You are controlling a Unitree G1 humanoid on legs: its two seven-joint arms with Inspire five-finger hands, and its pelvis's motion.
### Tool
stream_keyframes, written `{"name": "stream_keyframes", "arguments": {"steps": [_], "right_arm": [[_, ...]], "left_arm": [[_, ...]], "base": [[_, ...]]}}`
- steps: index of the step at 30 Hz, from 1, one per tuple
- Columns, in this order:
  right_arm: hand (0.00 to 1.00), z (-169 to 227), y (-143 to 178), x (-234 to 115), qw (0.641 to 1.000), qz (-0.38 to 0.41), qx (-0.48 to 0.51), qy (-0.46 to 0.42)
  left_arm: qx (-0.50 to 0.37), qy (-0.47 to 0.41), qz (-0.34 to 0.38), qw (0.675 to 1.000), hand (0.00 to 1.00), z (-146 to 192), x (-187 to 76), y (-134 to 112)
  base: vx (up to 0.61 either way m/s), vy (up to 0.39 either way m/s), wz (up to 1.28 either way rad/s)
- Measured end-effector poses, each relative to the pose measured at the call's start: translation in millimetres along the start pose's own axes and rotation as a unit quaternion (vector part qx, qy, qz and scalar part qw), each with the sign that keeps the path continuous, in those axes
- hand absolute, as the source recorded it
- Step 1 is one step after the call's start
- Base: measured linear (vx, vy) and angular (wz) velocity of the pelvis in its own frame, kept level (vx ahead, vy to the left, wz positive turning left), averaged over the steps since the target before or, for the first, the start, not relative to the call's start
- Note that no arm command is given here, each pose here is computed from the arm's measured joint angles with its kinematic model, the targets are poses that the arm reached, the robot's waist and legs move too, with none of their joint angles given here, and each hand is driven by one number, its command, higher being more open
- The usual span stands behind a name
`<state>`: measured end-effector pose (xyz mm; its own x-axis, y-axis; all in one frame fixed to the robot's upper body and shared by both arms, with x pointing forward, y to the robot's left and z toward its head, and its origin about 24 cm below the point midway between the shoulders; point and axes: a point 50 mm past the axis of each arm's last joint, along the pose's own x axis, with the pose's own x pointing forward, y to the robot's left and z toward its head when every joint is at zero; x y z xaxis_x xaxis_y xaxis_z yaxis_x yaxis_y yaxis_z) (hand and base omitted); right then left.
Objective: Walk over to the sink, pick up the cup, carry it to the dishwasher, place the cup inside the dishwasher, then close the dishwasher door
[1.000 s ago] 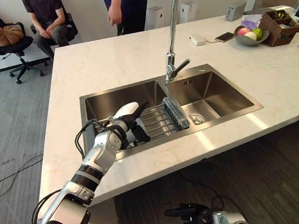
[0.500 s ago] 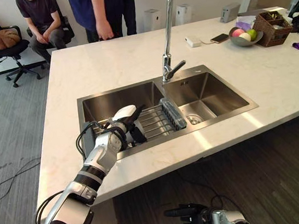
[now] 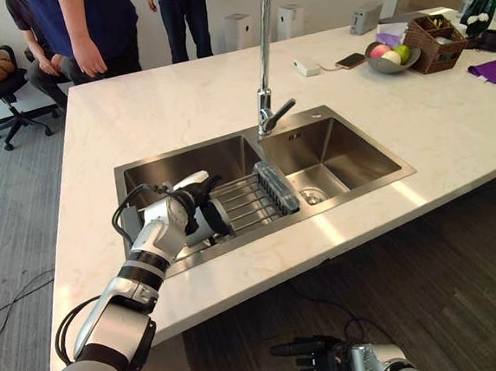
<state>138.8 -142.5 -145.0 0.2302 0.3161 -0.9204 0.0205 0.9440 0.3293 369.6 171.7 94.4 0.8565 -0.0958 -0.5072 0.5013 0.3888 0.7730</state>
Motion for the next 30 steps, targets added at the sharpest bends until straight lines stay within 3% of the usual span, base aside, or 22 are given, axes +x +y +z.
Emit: {"name": "stream_keyframes", "arguments": {"steps": [13,30], "right_arm": [[1.0,-0.2,-1.8,-0.7,1.0,0.003,0.008,-0.002],[1.0,-8.7,-6.3,-0.9,1.0,-0.002,0.021,-0.005]], "left_arm": [[-0.052,-0.008,0.02,0.998,1.0,-13.7,-0.1,5.9],[-0.061,-0.046,0.047,0.996,1.0,-18.8,-22.4,-0.9]], "base": [[-0.01,-0.014,0.02],[-0.01,-0.019,0.07]]}}
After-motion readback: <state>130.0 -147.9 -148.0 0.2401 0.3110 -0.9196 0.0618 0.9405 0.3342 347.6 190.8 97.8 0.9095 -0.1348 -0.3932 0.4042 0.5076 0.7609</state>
